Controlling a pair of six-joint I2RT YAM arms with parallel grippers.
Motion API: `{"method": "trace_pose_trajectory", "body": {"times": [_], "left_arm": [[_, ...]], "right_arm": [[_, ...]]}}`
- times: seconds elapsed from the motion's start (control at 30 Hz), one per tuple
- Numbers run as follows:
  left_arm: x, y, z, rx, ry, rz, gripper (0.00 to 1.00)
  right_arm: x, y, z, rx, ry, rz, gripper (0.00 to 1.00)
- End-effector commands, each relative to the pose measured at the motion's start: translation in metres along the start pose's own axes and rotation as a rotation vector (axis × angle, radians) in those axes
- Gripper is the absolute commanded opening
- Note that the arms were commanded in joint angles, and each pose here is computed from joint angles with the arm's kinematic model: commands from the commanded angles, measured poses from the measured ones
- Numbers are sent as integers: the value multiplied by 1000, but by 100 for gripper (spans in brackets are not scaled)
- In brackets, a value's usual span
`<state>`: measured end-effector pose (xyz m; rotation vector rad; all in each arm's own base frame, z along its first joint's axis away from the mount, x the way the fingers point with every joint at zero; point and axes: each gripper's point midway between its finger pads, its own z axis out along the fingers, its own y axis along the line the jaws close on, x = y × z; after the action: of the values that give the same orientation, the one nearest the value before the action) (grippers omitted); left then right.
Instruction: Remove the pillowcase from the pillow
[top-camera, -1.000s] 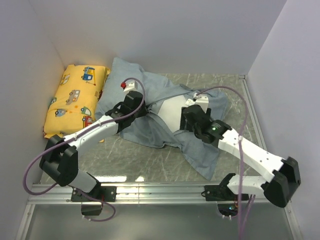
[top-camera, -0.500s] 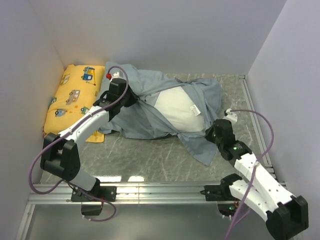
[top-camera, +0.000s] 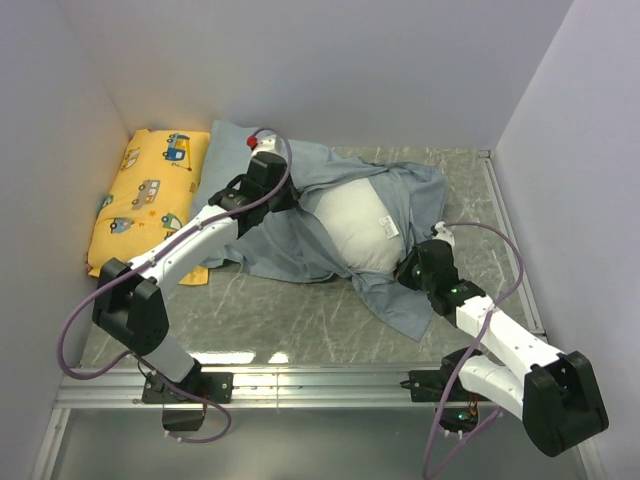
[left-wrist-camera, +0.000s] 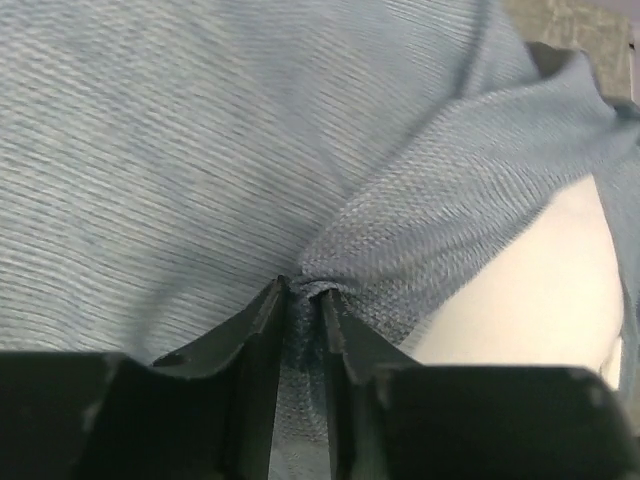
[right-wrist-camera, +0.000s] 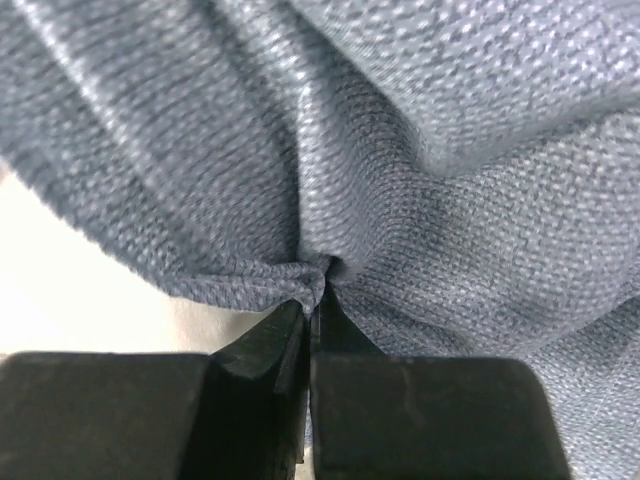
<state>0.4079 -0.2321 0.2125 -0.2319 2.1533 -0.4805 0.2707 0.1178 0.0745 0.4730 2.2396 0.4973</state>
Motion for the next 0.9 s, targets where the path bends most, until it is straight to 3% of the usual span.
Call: {"method": "trace_pose_trajectory", "body": {"times": [0.0,0.47,0.67,0.87], "left_arm": [[-17,-7,-18,-36,-53,76,31],[-59,-29,-72,-25,-166,136,72],[-63,-70,-102,63,-195,215,83],[-32,-124,-112,159,-153,291,85]], "right_arm": [[-24,30,-11,-109,-69,-9,0],[-30,34,-20,-130,-92,-19,0],[-29,34,-18,-130,-88,-19,0],[-29,34,-17,-131,-82,-21,0]]}}
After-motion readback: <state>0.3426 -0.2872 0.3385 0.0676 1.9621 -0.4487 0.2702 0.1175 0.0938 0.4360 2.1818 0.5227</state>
